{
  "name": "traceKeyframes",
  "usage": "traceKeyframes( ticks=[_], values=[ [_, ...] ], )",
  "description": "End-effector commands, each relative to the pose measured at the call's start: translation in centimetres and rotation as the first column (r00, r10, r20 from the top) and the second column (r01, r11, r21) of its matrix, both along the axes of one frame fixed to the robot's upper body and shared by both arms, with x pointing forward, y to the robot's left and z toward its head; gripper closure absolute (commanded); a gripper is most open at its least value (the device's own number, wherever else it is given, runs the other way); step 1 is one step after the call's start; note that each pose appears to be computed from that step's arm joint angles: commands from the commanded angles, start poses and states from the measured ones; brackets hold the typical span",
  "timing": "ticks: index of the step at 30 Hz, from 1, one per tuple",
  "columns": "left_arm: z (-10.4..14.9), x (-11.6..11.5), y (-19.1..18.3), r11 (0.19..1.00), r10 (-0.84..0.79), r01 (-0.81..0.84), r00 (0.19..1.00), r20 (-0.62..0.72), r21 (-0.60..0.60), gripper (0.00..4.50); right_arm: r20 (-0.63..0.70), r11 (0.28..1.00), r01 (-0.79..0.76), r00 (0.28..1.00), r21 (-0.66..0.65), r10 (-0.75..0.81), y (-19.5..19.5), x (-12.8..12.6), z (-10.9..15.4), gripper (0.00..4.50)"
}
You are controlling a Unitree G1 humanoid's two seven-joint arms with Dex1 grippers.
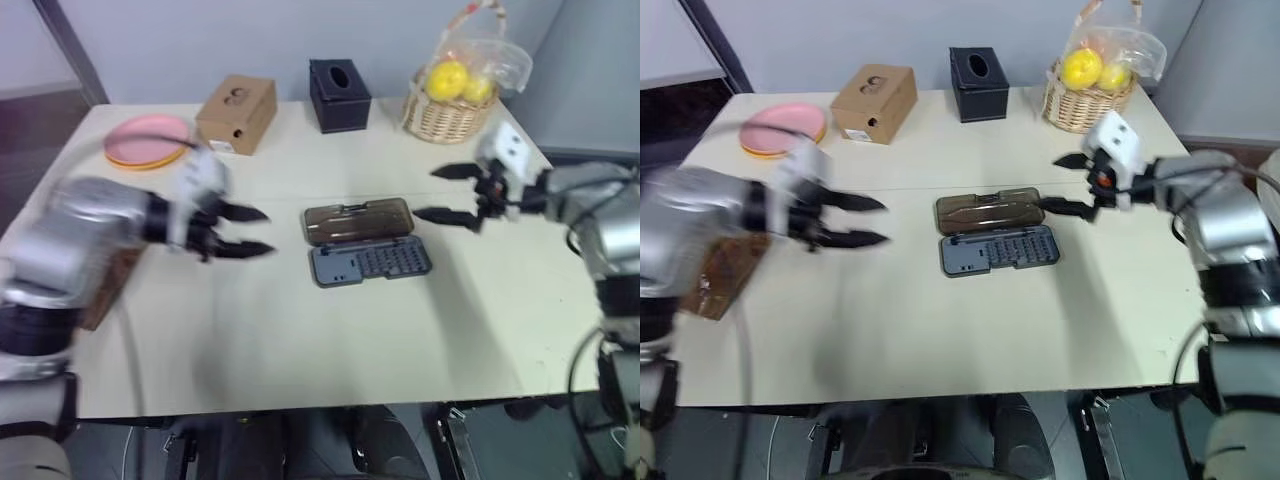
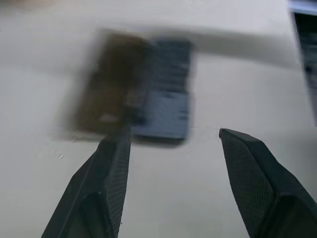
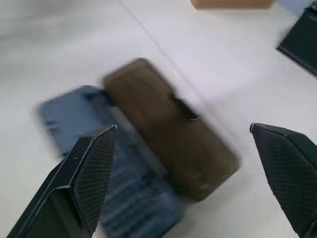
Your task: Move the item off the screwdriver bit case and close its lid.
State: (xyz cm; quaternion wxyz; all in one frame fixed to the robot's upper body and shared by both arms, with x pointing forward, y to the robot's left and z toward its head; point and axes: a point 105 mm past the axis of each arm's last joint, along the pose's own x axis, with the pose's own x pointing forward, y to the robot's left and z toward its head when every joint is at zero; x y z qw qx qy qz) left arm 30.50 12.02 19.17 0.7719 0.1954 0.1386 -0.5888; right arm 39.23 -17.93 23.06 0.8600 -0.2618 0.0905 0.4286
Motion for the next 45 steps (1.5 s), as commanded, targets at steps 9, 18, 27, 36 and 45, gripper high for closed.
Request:
traceKeyframes(
  ticks=[9,18,27,36,45],
  values=[
    [3.6,-1.6,2.0,0.999,0.026,-0.022,0.994,0.105,-0.043,1.58,-0.026,0.964,0.096,0.994,-0.249,-0.106,2.7,5.9,-5.3,0.0],
    [3.9,-3.0,4.3,0.988,0.157,-0.154,0.98,0.124,-0.032,1.58,-0.012,0.973,0.06,0.998,-0.221,-0.064,5.1,6.2,-5.5,0.0],
    [4.8,-2.9,4.4,0.981,0.196,-0.192,0.967,0.16,-0.042,1.5,-0.1,0.958,0.013,0.994,-0.286,-0.044,5.6,5.4,-8.4,2.88],
    [4.9,-2.3,4.2,0.983,0.183,-0.18,0.967,0.175,-0.032,1.5,-0.096,0.956,0.001,0.995,-0.293,-0.031,5.1,5.3,-8.5,3.34],
    [5.0,-1.8,4.1,0.984,0.175,-0.174,0.967,0.187,-0.026,1.5,-0.037,0.968,-0.021,0.999,-0.252,0.012,4.9,5.5,-4.8,0.97]
  ],
)
